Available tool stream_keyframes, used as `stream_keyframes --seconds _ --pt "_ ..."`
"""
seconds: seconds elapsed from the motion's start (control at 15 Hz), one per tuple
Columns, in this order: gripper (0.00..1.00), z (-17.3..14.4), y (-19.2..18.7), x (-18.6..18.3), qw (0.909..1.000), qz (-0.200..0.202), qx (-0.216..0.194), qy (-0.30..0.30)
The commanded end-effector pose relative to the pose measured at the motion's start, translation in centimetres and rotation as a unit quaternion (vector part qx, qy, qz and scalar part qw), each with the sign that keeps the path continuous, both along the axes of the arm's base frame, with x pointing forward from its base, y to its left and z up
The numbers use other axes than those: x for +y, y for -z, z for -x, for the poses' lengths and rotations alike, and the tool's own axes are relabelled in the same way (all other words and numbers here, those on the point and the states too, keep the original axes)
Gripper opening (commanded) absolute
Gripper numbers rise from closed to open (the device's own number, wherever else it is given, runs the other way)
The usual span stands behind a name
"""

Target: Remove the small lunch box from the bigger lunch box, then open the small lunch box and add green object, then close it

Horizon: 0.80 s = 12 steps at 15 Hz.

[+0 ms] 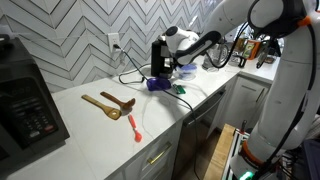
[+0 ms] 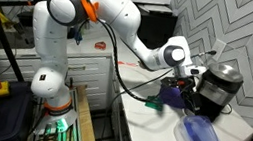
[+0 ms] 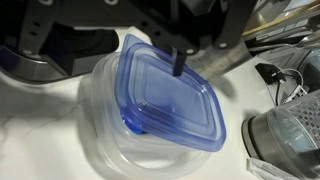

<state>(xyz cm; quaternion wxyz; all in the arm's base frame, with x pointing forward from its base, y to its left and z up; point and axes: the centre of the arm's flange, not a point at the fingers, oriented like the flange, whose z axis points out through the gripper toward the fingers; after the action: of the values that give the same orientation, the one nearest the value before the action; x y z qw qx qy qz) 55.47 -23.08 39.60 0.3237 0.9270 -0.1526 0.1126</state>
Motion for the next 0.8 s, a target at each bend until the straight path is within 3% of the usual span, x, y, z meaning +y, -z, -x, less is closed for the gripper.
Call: stream_keyframes --seconds 0.0,0.27,0.4,0.73 --pt "1.0 -1.1 1.9 -1.1 0.9999 -0.002 0.012 -0.004" --pt "1.0 -1.2 2.5 -1.8 0.9999 -0.002 0.016 0.003" --pt "0.91 -1.1 2.5 -2.0 0.9999 -0.003 0.016 0.004" --pt "1.0 -0.5 1.5 -1.7 0.9996 -0.015 0.019 0.012"
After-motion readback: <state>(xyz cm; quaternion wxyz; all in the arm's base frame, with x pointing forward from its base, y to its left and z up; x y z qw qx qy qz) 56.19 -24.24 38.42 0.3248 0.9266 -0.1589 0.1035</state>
